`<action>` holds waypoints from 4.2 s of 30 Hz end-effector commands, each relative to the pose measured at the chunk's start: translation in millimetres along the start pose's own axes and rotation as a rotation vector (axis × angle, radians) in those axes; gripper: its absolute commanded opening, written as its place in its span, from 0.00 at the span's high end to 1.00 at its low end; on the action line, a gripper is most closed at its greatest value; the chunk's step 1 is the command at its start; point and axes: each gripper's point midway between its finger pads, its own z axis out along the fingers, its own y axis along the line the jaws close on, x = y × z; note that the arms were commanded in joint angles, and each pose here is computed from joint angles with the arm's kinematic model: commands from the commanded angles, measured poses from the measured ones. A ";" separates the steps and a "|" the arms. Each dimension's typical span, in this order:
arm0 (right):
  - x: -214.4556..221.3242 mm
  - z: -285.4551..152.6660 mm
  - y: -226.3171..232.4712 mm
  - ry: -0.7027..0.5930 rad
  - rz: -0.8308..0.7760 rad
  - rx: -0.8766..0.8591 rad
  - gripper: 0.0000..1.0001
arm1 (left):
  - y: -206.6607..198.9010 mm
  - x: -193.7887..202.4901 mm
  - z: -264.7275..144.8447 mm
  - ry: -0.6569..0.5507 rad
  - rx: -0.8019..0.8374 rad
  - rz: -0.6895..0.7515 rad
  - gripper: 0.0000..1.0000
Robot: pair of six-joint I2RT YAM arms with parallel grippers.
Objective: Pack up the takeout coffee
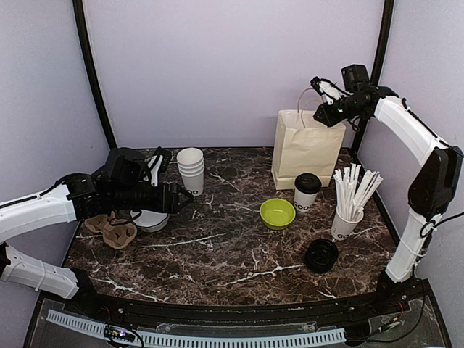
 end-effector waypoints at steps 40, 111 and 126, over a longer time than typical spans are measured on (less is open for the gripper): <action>-167.1 -88.1 148.9 -0.564 -0.528 -0.235 1.00 | 10.6 -40.4 -68.9 -0.156 -0.117 -0.001 0.29; -105.9 -130.8 264.7 -0.367 -0.419 -0.640 0.34 | 139.6 5.4 -149.7 0.183 -0.692 -0.267 0.36; -60.1 -105.6 260.4 -0.269 -0.395 -0.664 0.38 | 199.8 91.2 -72.8 0.447 -0.644 -0.479 0.80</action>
